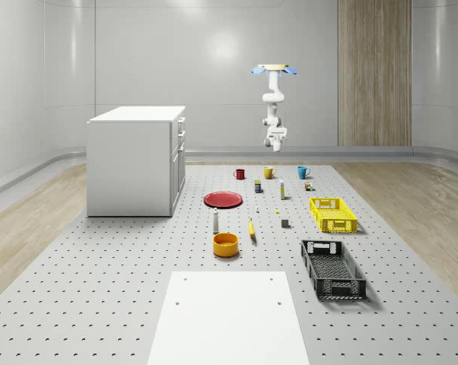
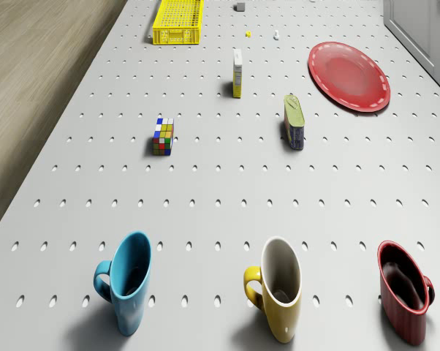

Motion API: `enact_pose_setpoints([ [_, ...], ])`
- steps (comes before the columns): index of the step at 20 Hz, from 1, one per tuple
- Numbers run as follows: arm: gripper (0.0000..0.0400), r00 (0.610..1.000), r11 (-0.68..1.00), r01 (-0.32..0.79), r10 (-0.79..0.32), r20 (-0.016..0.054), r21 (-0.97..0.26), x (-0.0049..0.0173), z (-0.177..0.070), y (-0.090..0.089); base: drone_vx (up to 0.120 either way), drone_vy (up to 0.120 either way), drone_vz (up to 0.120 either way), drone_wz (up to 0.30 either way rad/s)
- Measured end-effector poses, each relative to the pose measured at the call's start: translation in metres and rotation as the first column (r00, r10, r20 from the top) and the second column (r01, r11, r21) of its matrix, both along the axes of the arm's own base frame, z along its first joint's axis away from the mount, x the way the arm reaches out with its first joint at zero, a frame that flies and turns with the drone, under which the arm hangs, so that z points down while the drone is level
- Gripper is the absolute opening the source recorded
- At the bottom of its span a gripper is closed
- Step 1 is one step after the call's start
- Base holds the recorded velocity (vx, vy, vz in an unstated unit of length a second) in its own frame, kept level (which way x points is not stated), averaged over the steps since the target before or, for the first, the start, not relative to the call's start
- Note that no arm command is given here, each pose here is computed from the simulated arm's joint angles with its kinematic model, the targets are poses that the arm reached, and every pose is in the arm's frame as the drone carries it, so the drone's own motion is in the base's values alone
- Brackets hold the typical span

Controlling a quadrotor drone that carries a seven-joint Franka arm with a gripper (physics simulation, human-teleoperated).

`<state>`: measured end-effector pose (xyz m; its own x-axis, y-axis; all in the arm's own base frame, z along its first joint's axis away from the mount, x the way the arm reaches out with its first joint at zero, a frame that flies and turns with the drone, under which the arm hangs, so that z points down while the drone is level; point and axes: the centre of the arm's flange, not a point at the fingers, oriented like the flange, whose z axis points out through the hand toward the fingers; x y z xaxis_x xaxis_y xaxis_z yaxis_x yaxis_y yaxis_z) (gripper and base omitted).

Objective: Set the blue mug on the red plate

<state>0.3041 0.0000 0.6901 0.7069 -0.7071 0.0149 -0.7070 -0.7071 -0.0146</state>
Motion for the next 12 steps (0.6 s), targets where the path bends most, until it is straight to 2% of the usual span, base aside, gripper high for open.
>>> enact_pose_setpoints([
  [6, 0.0400, 1.000, 1.000, 0.000, 0.000, 0.0046, 0.000, -0.0003, 0.0010, 0.0000, 0.120, 0.120, 0.000, 0.000],
  [12, 0.0400, 1.000, 1.000, 0.000, 0.000, 0.0092, -0.001, -0.0008, 0.0012, 0.0001, 0.000, 0.120, 0.000, 0.000],
])
